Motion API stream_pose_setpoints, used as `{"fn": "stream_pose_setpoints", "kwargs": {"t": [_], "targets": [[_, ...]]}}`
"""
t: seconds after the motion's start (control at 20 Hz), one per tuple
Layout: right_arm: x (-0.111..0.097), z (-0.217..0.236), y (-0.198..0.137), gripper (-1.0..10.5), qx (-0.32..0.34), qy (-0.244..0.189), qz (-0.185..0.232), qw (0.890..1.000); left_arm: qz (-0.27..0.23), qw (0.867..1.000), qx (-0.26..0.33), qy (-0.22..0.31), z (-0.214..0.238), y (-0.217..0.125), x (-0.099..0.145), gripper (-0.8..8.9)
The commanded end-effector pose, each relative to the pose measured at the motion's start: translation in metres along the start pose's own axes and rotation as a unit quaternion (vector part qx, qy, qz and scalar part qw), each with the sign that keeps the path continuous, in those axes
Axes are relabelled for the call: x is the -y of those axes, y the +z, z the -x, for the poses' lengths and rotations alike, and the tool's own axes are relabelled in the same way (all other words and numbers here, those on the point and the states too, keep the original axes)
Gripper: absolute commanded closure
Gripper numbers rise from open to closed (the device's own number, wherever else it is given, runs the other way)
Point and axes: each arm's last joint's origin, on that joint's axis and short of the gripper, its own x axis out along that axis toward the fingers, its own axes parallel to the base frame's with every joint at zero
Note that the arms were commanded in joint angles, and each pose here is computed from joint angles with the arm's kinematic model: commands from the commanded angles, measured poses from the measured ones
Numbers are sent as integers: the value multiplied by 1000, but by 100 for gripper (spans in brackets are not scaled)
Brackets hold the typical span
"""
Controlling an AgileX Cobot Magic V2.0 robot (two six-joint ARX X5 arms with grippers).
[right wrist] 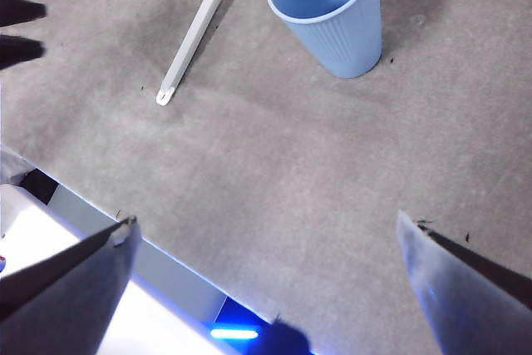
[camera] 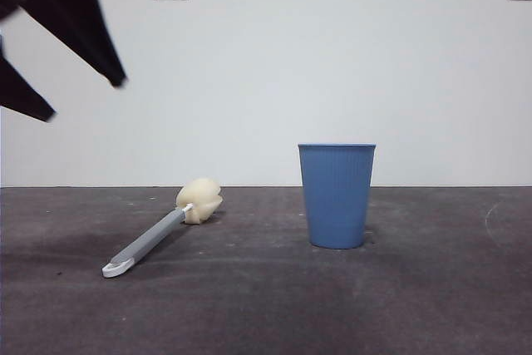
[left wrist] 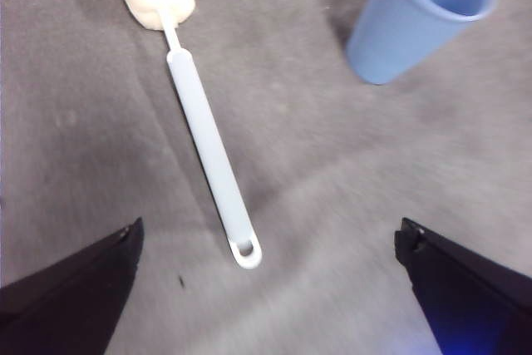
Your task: Pick up the cup brush,pick up the cup,insert the brush into the cup,clean the cup,put the cup brush back,put the cup back to the fixed position on the table
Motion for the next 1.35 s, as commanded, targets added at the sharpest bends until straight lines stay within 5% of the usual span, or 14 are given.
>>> {"fn": "stream_pose_setpoints", "kwargs": {"t": [0.05,0.55,1.35], "targets": [[0,0,2,379,6,1,-3,1000,-3,1000,-17,26,-19,8,7,194],[0,0,2,380,6,0,-3,1000,24,988,-125,85,-102,7,8,253],[0,0,2,380,6,-1,-3,1000,35,979,-146,136,-130,-8,17,263]]}}
